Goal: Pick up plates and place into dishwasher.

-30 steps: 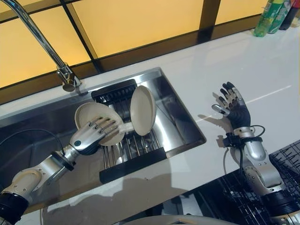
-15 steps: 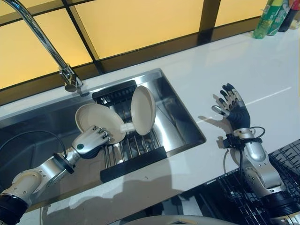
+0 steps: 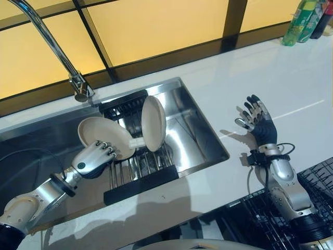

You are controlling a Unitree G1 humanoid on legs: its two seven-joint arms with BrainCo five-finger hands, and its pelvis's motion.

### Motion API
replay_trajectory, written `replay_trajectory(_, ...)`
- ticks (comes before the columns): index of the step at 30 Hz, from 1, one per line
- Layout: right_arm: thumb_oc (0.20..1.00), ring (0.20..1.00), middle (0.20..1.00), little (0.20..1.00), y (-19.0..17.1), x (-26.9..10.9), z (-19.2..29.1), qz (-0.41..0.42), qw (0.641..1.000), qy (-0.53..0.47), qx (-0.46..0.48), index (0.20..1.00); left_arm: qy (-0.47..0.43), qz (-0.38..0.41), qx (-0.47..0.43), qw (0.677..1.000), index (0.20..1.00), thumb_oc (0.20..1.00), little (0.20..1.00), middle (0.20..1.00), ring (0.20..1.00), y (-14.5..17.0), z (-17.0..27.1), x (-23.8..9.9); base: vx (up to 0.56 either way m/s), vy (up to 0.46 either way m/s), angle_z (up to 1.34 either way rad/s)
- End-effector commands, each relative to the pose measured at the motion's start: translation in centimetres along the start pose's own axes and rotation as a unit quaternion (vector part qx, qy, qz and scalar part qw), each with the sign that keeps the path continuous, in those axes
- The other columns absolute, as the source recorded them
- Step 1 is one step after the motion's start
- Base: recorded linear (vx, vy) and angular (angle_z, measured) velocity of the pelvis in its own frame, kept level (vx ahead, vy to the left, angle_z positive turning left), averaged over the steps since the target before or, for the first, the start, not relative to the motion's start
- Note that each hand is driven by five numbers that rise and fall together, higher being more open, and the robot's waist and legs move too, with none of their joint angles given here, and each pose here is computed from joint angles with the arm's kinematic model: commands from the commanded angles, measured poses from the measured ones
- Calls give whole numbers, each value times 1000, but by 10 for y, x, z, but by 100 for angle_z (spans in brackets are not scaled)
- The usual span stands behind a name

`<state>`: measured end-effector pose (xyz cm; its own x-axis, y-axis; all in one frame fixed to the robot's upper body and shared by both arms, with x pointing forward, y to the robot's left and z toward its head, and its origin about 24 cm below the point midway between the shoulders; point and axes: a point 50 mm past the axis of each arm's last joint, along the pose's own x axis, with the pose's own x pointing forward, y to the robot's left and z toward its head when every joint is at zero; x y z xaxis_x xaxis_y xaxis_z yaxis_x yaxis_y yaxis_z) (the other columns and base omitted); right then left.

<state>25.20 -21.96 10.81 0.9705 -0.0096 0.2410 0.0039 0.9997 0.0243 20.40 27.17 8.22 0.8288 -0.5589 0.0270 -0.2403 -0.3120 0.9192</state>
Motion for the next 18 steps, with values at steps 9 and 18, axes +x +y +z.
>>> replay_trajectory(9,1000,1000,1000,1000,6,-5,12,-6,999,-32,10,1000,121,225,126,959,200,200,200,200,200,74,-59,4,-12,-31,5)
replay_trajectory(18,1000,1000,1000,1000,4,-3,15,-2,999,-31,7,1000,-19,141,130,981,200,200,200,200,200,72,-34,19,-2,-6,2)
